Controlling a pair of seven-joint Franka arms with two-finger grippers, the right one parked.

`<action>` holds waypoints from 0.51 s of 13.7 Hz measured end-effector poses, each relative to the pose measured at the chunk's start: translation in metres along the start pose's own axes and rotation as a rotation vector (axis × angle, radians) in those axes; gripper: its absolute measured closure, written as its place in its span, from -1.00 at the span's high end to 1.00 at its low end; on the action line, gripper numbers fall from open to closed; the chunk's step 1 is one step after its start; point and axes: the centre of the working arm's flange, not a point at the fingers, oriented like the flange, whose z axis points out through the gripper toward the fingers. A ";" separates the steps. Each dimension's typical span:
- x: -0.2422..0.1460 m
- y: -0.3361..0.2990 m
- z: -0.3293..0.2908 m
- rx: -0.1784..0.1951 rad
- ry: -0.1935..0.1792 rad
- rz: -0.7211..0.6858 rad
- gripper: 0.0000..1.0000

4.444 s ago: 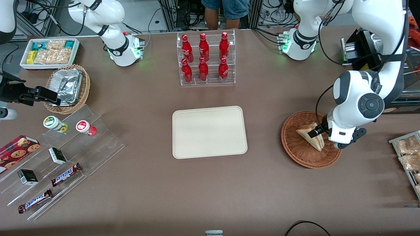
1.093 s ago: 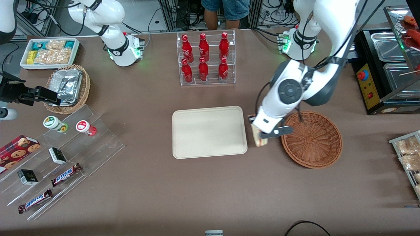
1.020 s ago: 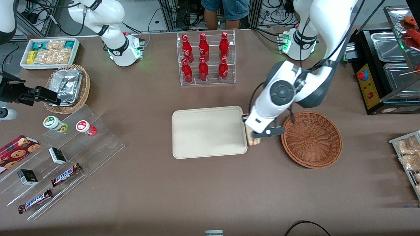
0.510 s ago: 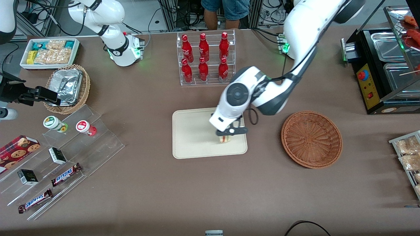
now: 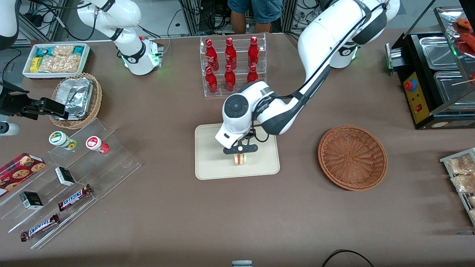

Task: Place sandwich from basket to tray
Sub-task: 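Lower the sandwich onto the tray and open the left gripper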

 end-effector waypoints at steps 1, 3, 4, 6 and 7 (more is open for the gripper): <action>0.002 0.001 0.005 0.004 0.001 -0.001 -0.68; 0.007 0.000 0.016 0.019 0.001 -0.007 -0.68; 0.008 -0.002 0.023 0.032 0.003 -0.009 -0.68; 0.009 -0.003 0.034 0.052 0.004 -0.010 -0.68; 0.008 -0.003 0.037 0.055 0.001 -0.009 -0.68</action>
